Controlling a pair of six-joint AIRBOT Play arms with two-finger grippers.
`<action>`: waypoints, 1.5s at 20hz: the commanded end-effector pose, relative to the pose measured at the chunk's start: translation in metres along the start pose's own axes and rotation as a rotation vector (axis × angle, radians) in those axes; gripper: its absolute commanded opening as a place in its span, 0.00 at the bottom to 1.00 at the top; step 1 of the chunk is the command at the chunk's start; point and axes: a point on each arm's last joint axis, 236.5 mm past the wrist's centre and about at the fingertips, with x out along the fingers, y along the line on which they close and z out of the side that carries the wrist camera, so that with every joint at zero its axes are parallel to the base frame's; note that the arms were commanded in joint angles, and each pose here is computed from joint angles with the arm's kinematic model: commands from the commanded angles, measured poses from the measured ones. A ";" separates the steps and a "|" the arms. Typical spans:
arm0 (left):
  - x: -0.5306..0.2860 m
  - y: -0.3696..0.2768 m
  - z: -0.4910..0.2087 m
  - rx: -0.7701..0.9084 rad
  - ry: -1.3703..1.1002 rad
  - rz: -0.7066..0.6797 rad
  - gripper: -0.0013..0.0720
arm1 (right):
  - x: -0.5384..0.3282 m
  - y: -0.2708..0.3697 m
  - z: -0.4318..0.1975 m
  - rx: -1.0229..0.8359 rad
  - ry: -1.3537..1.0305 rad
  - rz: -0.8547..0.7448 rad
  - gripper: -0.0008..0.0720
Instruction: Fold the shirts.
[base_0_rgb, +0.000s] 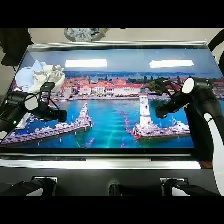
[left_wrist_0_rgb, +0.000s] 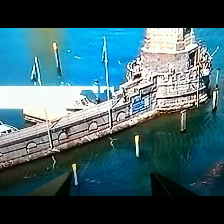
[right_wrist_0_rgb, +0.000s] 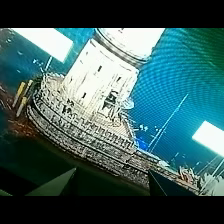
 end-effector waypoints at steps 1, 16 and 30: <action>0.000 0.000 0.000 0.001 -0.001 0.000 0.80 | 0.000 0.000 0.000 0.000 0.001 0.001 0.74; -0.049 0.041 0.131 -0.032 -0.473 0.068 1.00 | -0.001 -0.012 0.024 0.000 -0.099 -0.053 0.74; 0.033 0.198 0.226 -0.782 -0.305 -0.388 1.00 | -0.002 -0.015 0.032 0.002 -0.136 -0.065 0.73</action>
